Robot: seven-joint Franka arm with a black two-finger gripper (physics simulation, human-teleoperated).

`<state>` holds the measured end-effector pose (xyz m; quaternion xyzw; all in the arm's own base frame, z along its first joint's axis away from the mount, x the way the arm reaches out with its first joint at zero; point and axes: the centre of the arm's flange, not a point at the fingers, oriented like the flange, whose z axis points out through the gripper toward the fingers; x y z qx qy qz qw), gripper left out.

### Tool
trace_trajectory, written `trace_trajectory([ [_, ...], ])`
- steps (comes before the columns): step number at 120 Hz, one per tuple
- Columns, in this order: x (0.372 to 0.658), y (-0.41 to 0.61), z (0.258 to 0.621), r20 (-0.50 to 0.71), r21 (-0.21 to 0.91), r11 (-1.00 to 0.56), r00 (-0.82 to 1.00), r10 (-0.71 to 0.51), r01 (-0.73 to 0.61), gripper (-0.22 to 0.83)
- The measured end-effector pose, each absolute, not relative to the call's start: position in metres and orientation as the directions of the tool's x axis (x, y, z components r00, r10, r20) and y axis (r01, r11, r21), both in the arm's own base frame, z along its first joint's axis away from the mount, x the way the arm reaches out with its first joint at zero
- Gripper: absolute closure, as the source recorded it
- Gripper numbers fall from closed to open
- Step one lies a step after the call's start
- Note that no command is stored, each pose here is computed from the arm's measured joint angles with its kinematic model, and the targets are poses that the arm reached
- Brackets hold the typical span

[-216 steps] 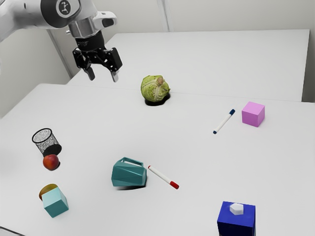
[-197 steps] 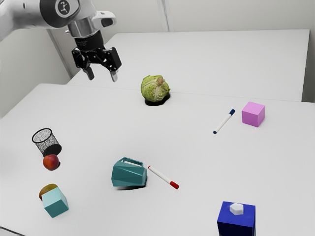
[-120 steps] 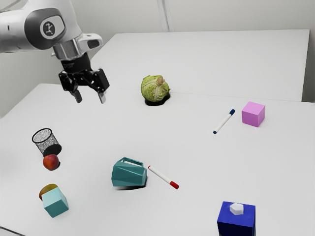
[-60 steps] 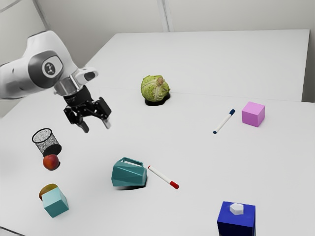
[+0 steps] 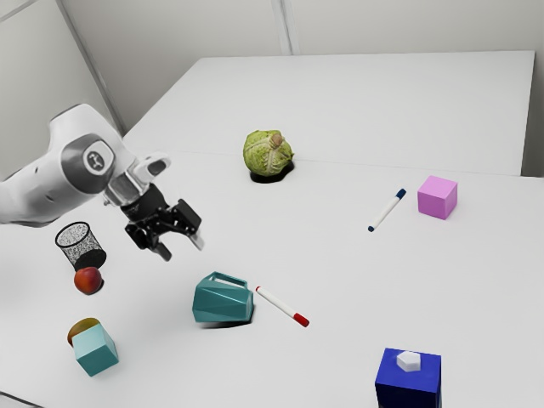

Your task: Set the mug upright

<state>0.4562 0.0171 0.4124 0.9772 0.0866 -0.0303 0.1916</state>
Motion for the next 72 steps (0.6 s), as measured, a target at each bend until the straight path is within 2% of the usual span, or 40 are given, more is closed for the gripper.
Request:
trace_trajectory([
  [37,0.446,0.019,0.365,-0.095,0.453,-0.867,0.978,0.185,0.208,0.02],
  [72,0.446,0.019,0.339,-0.072,0.532,-0.819,0.975,0.210,0.216,0.02],
])
